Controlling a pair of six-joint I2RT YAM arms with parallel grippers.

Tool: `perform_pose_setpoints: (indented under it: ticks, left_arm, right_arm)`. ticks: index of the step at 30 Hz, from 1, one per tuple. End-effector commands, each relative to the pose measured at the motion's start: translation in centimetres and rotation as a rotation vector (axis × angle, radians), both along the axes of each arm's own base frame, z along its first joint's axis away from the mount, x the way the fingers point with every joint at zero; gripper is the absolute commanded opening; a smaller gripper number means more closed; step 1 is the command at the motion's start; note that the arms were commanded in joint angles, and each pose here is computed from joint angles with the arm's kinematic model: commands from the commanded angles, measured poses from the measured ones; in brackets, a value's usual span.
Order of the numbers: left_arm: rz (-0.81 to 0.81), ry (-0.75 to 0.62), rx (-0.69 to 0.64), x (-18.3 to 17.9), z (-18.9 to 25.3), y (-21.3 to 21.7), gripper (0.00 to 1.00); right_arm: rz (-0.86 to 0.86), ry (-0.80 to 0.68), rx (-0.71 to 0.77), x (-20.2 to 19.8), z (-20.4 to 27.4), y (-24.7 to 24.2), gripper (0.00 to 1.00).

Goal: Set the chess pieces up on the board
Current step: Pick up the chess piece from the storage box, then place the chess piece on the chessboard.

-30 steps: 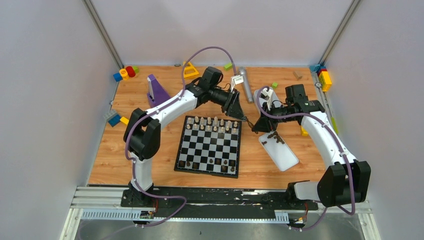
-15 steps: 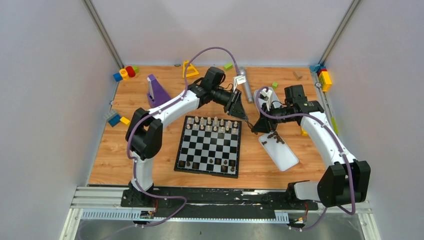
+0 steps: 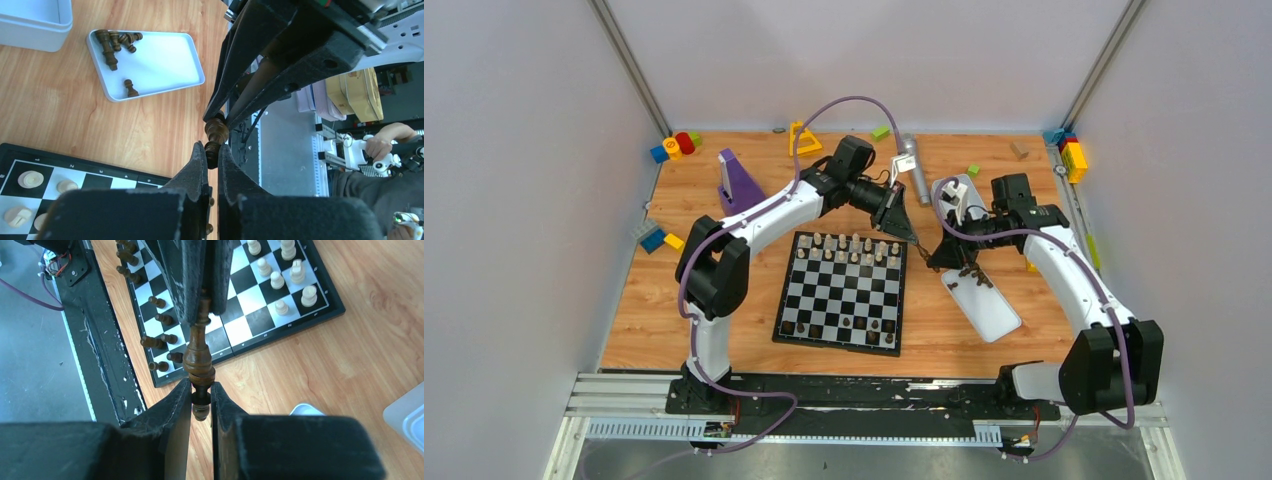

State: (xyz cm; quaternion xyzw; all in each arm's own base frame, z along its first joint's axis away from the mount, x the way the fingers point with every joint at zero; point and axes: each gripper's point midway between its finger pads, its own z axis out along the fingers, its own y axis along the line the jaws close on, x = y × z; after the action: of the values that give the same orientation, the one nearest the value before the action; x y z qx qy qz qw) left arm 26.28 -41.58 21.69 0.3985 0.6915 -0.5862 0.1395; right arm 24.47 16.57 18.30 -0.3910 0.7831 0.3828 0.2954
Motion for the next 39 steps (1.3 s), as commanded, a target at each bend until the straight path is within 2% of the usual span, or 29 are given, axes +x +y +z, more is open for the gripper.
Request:
perform_pose_setpoints:
  ticks: [1,6,8,9,14,21,25,29,39]
  left_arm:
    - [-0.023,-0.089,-0.032,-0.2,2.0,0.4,0.0]
    - [0.031,-0.15,-0.02,0.9,2.8,2.8,0.0]
    - [0.057,-0.214,0.018,1.2,2.9,4.1,0.0]
    - [0.042,-0.298,0.026,1.3,2.7,4.6,0.0]
    - [0.026,-0.537,0.201,0.4,0.9,8.9,0.0]
    - [-0.082,-0.777,0.467,-4.0,-3.1,14.2,0.02]
    - [-0.167,-0.793,0.526,-7.4,-5.1,15.2,0.02]
    - [-0.239,-0.835,0.571,-9.2,-7.1,15.9,0.0]
    - [-0.313,-0.829,0.59,-10.6,-11.9,16.0,0.0]
  right_arm:
    - [-0.002,-0.033,-0.027,-0.4,-1.0,-0.3,0.0]
    - [-0.021,-0.018,-0.072,-1.0,-3.1,-1.1,0.0]
    - [-0.024,-0.011,-0.076,-1.2,-3.5,-1.1,0.0]
    - [-0.027,-0.012,-0.076,-1.1,-3.6,-1.1,0.0]
    - [-0.064,-0.042,-0.084,-0.1,-2.8,-1.3,0.0]
    - [-0.124,-0.09,-0.085,1.5,-1.6,-1.5,0.0]
    - [-0.137,-0.103,-0.085,1.7,-1.5,-1.5,0.0]
    - [-0.144,-0.102,-0.095,1.7,-2.0,-1.7,0.0]
    - [-0.165,-0.097,-0.129,1.9,-3.0,-2.2,0.0]
